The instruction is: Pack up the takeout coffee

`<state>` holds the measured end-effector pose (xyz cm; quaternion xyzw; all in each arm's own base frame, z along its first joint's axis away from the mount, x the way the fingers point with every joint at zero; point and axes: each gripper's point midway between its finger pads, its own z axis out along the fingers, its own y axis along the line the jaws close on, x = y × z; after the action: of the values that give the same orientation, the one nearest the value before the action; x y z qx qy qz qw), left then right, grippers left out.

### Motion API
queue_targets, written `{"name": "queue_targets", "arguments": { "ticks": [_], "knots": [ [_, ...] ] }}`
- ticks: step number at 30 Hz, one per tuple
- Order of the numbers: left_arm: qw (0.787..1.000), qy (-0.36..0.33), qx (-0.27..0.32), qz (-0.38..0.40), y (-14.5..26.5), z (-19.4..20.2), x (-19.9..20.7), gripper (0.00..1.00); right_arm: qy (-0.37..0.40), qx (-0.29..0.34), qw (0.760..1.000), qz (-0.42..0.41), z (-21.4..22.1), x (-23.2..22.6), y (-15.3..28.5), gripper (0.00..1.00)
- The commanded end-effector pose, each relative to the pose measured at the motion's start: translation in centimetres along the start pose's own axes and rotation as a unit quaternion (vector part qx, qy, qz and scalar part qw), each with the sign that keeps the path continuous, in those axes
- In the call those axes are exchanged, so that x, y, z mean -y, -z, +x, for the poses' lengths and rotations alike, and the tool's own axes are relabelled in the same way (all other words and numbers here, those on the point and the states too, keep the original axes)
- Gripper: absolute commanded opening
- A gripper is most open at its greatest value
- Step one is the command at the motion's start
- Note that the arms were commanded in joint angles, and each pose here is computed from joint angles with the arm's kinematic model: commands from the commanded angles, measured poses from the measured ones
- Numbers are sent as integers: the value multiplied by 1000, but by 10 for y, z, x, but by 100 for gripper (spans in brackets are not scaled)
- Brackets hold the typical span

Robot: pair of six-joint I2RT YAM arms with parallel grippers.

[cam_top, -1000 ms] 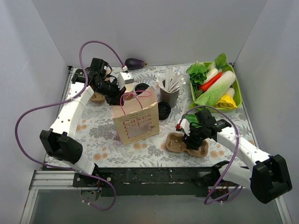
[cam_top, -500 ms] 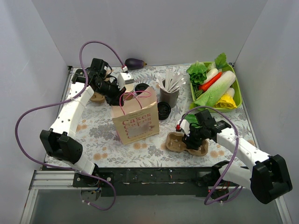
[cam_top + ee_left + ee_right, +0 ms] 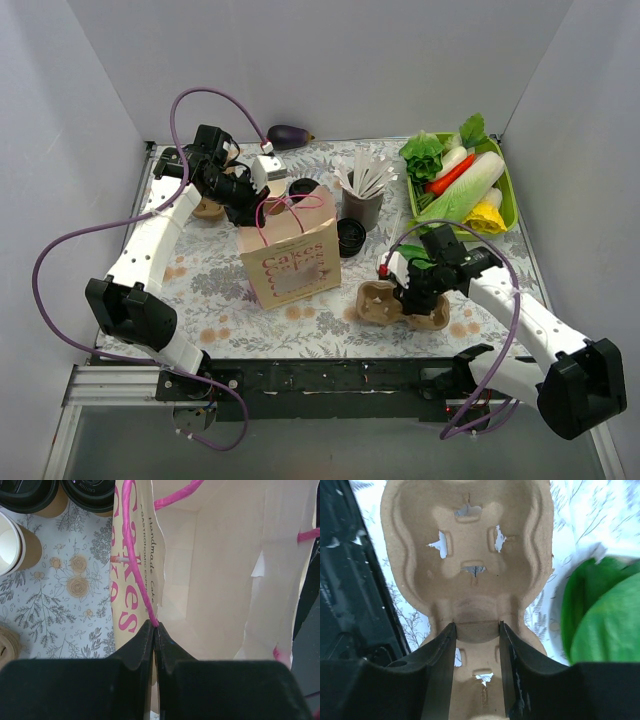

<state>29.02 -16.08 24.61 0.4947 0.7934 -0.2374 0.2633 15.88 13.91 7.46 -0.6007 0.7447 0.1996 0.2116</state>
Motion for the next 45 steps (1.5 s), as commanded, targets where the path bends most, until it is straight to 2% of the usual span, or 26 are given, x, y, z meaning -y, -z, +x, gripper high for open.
{"name": "queue_targets", "arguments": {
  "ticks": [1,2,7,8,12,15,16,19,22,25,26,29,30,31,36,39,44,45],
  "knots": [
    [1000,1,3,23,6,-1,17,0,53,64,996,-46,-51,-22,48,10],
    [1000,3,6,27,6,-1,19,0,57,75,994,-50,-66,-25,66,2],
    [998,-6,31,49,10,-7,33,0,59,148,986,-50,-137,-26,127,1],
    [998,-11,38,50,12,-10,35,0,80,183,980,-21,-166,-18,153,1],
    [995,-12,66,79,15,-19,49,0,72,267,961,15,-233,3,195,1],
    [991,10,75,114,8,-24,60,0,90,332,939,19,-275,12,218,1],
    [990,13,74,118,7,-24,62,0,79,352,933,-3,-286,7,223,1],
    [988,16,79,128,7,-25,66,0,85,390,916,-43,-316,8,234,1],
    [986,22,89,140,8,-29,71,2,96,403,908,-61,-334,18,232,1],
    [984,45,94,143,8,-33,72,24,88,407,904,-95,-345,21,224,1],
    [985,42,100,134,9,-36,70,41,92,412,901,-102,-350,19,224,1],
    [989,56,111,85,14,-46,54,61,98,408,897,-140,-355,7,210,1],
    [988,67,120,63,19,-53,49,78,101,406,895,-157,-356,1,204,1],
    [987,101,124,34,23,-56,38,85,101,403,895,-163,-356,-1,199,1],
    [971,113,209,-31,68,-94,16,98,97,405,890,-188,-358,-9,174,1],
    [950,158,241,-117,93,-98,-16,98,101,405,887,-198,-362,-13,166,1],
    [869,272,308,-277,161,-74,-101,98,98,398,887,-211,-362,-15,148,1],
    [859,286,314,-286,168,-70,-108,98,96,394,888,-214,-363,-15,142,1]
  ]
}}
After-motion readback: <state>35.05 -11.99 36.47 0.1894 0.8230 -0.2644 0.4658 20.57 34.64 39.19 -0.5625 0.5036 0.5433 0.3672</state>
